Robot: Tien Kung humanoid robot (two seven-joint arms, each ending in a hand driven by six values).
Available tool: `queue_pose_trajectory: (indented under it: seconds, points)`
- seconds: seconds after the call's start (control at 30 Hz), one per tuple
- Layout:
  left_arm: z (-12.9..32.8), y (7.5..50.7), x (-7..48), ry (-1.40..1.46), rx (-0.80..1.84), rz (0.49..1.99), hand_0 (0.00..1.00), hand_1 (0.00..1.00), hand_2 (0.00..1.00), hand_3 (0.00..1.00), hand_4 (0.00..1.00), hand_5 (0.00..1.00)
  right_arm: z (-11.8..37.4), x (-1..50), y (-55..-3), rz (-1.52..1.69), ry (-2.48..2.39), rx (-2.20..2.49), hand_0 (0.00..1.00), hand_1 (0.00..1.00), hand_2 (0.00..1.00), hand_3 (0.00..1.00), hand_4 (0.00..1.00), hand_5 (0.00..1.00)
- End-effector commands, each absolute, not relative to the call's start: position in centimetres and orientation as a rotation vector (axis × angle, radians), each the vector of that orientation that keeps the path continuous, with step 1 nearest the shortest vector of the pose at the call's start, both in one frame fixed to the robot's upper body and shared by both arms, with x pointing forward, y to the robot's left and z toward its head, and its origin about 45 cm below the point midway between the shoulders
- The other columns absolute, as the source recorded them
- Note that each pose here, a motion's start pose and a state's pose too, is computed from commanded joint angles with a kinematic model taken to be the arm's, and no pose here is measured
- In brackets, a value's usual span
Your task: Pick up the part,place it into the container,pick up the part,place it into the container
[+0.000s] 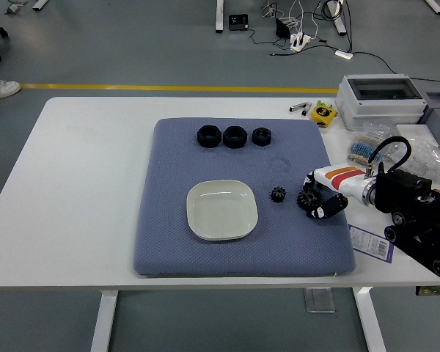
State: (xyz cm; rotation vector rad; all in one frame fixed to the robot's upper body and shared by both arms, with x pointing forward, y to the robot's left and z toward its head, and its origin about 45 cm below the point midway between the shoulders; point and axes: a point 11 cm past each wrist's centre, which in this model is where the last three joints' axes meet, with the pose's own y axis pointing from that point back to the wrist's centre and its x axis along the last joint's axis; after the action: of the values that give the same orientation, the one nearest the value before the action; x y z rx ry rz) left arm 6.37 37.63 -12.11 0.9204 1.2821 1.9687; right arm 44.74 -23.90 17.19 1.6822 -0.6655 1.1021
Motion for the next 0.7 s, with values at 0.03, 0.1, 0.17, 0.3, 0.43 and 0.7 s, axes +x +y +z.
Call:
queue_pose_trajectory:
  seconds: [0.03, 0.1, 0.17, 0.3, 0.43, 0.7]
  points:
    - [-12.11, 37.63, 6.37, 1.282, 0.92, 1.969, 0.71, 0.635, 0.661, 0.572, 0.618, 0.724, 17.17, 44.73, -23.87, 1.107, -0.665, 1.682, 0.562, 0.618, 0.648, 0.615, 0.839, 0.301]
    - [-12.11, 37.63, 6.39, 1.283, 0.92, 1.969, 0.71, 0.635, 0.66, 0.571, 0.618, 0.723, 17.01, 44.69, -23.85, 1.117, -0.658, 1.676, 0.299, 0.427, 0.467, 0.475, 0.653, 0.218]
    - [-12.11, 37.63, 6.4, 1.282, 0.92, 1.969, 0.71, 0.635, 0.66, 0.571, 0.618, 0.723, 16.84, 44.62, -23.85, 1.121, -0.653, 1.674, 0.299, 0.427, 0.467, 0.475, 0.653, 0.218]
    - [-12.1, 37.65, 6.41, 1.282, 0.922, 1.968, 0.71, 0.634, 0.66, 0.571, 0.618, 0.721, 16.69, 44.45, -23.66, 1.145, -0.653, 1.679, 0.151, 0.313, 0.379, 0.416, 0.433, 0.107]
    - [-12.09, 37.66, 6.47, 1.281, 0.925, 1.965, 0.71, 0.634, 0.66, 0.571, 0.618, 0.721, 16.65, 44.39, -23.6, 1.157, -0.652, 1.677, 0.151, 0.313, 0.379, 0.416, 0.433, 0.107]
    - [-12.08, 37.7, 6.49, 1.281, 0.928, 1.963, 0.71, 0.634, 0.66, 0.571, 0.619, 0.721, 17.0, 44.39, -23.45, 1.168, -0.668, 1.688, 0.114, 0.279, 0.352, 0.399, 0.389, 0.051]
